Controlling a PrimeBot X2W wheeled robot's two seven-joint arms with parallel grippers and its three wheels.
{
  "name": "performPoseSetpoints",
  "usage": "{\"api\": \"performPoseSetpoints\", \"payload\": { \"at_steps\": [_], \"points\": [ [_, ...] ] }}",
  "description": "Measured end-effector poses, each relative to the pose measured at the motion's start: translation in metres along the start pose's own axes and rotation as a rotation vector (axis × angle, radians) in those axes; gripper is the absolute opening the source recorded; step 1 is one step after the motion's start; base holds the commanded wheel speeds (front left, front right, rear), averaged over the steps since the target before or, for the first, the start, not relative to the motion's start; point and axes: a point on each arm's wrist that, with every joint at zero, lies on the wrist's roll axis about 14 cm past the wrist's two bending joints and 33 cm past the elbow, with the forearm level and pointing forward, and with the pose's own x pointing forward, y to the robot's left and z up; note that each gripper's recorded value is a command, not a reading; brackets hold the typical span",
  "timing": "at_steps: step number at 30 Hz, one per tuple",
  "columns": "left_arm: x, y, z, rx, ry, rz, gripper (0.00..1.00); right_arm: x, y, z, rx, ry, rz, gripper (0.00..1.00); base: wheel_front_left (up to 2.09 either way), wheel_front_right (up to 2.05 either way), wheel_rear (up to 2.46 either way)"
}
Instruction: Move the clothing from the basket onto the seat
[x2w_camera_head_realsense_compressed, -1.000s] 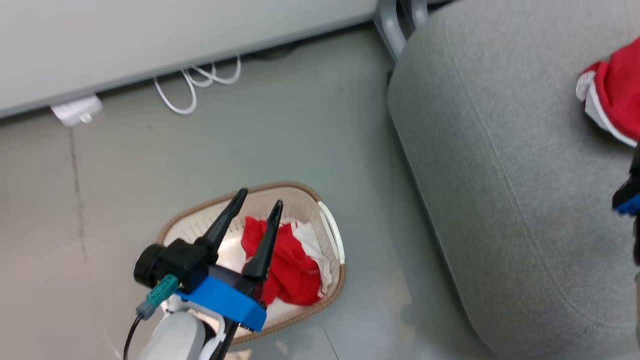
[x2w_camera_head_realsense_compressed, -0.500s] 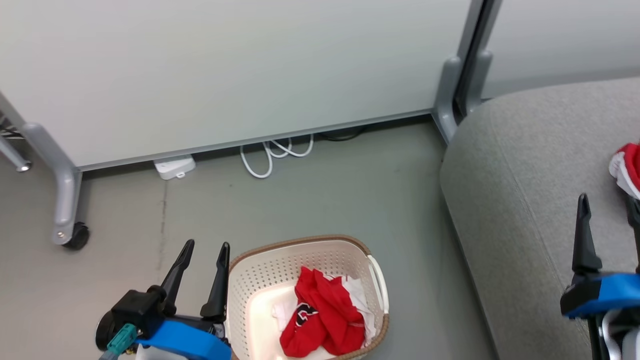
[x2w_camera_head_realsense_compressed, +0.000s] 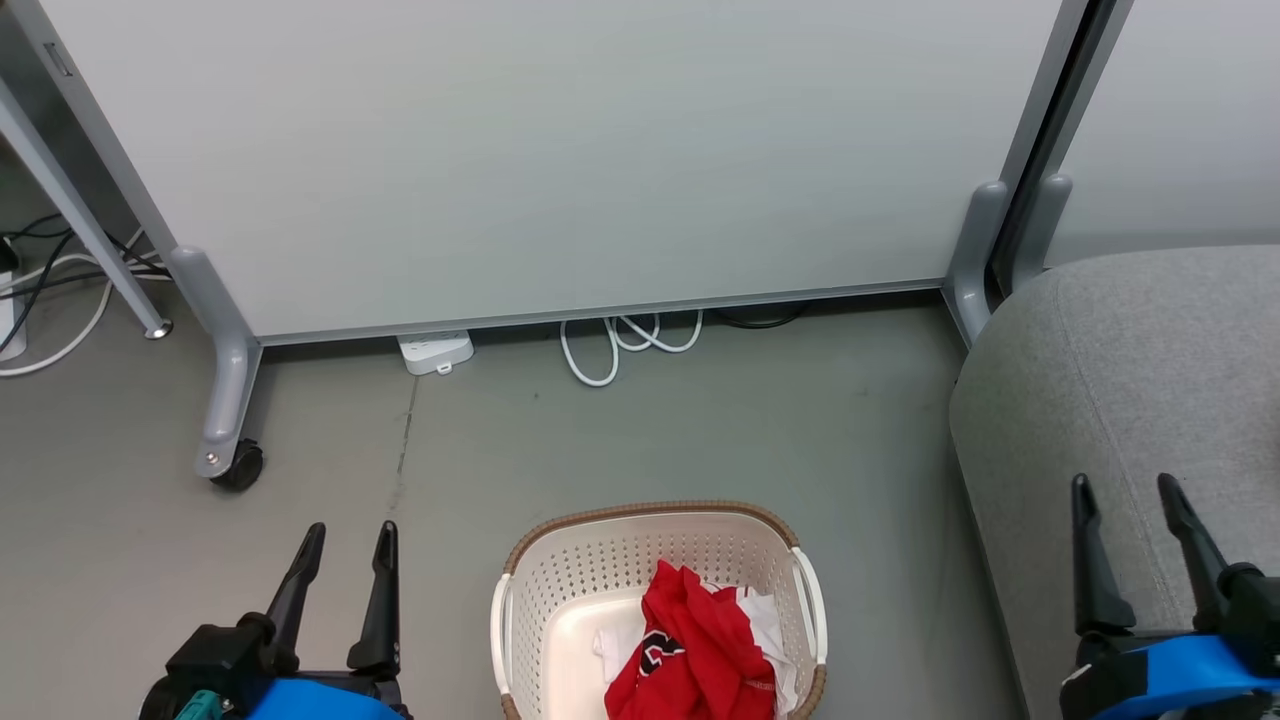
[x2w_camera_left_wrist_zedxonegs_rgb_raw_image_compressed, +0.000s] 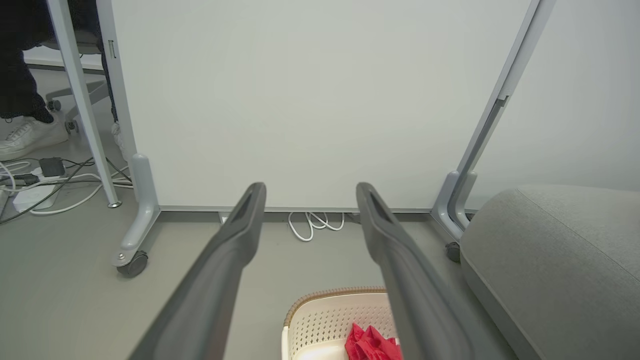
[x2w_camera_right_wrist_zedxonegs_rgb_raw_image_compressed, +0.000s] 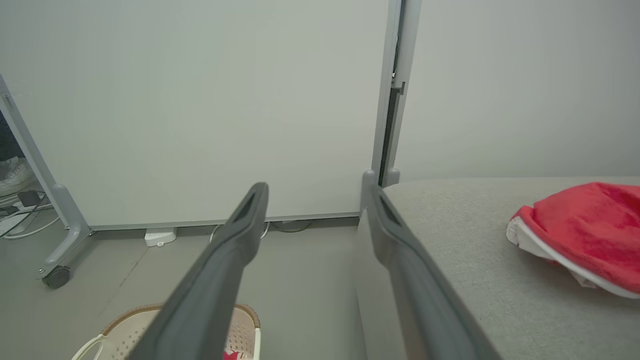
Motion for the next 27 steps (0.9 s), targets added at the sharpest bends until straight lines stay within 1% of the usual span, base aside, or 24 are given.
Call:
{"api": "performPoseSetpoints", "payload": {
  "at_steps": [5,14,23,27],
  "points": [
    [0.0,0.008,0.0,0.006,0.001,0.023,1.0,0.002,0.015,-0.005,0.001,0.015,0.043,1.0,0.0,0.0,0.0],
    [-0.001,0.012,-0.003,0.001,0.007,0.043,1.0,0.003,0.024,-0.013,0.001,0.04,0.07,1.0,0.0,0.0,0.0],
    [0.003,0.011,-0.015,-0.008,0.041,0.042,1.0,0.009,0.026,-0.016,0.006,0.047,0.073,1.0,0.0,0.0,0.0],
    [0.013,0.003,-0.028,-0.01,0.076,0.016,1.0,0.021,0.024,-0.008,-0.004,0.019,0.067,1.0,0.0,0.0,0.0]
  ]
}}
